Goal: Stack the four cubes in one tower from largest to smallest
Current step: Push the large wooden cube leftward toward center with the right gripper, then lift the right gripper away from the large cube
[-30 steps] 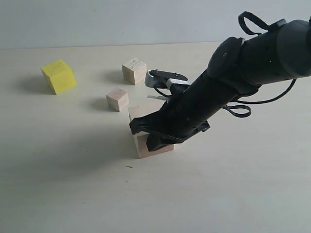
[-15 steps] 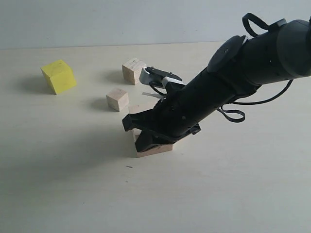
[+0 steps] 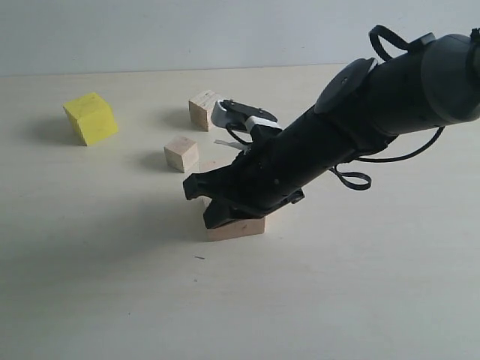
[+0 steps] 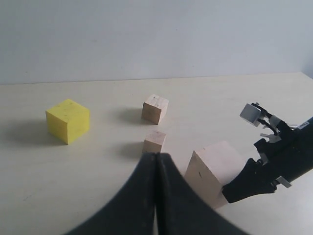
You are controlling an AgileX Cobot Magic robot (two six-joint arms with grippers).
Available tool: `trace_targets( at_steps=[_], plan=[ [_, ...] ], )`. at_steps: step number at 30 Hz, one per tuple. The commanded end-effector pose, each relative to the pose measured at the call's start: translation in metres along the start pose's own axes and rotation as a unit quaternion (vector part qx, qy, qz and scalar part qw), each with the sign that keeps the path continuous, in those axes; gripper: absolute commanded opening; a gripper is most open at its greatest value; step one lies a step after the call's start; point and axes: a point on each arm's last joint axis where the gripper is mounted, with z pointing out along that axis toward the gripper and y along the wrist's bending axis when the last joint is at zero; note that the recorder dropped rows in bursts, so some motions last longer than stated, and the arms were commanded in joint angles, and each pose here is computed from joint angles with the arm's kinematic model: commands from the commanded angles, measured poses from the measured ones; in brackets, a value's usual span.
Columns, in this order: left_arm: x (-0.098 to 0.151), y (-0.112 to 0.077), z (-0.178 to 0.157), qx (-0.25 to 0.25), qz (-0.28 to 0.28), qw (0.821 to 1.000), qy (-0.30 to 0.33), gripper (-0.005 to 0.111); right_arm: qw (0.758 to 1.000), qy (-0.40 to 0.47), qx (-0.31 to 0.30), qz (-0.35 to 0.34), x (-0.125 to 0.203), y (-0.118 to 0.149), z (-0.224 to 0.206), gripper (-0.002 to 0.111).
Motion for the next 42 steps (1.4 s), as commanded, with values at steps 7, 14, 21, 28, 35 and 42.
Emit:
trace_targets(
  at_steps=[7, 14, 21, 28, 35, 42],
  plan=[
    [-0.003, 0.000, 0.000, 0.001, 0.001, 1.000, -0.004, 0.000, 1.000, -0.027, 0.007, -0.007, -0.007, 0.001, -0.001, 0.000],
    [-0.003, 0.000, 0.000, 0.001, 0.001, 1.000, -0.004, 0.000, 1.000, 0.000, -0.016, -0.009, -0.002, 0.006, -0.002, 0.000],
    [-0.003, 0.000, 0.000, 0.001, 0.001, 1.000, -0.004, 0.000, 0.999, -0.009, -0.017, -0.051, -0.002, 0.022, -0.029, 0.000],
    [-0.004, 0.001, 0.000, -0.002, 0.002, 1.000, -0.010, 0.000, 0.990, -0.066, 0.023, -0.120, 0.001, 0.046, -0.088, 0.000],
    [-0.008, 0.004, 0.000, -0.018, 0.000, 0.999, -0.033, 0.000, 0.962, -0.200, 0.014, -0.185, 0.019, 0.081, -0.166, 0.000],
    [-0.009, 0.000, 0.000, 0.007, -0.040, 0.998, -0.039, 0.000, 0.945, -0.241, 0.015, -0.221, 0.066, 0.094, -0.220, 0.000]
  ],
)
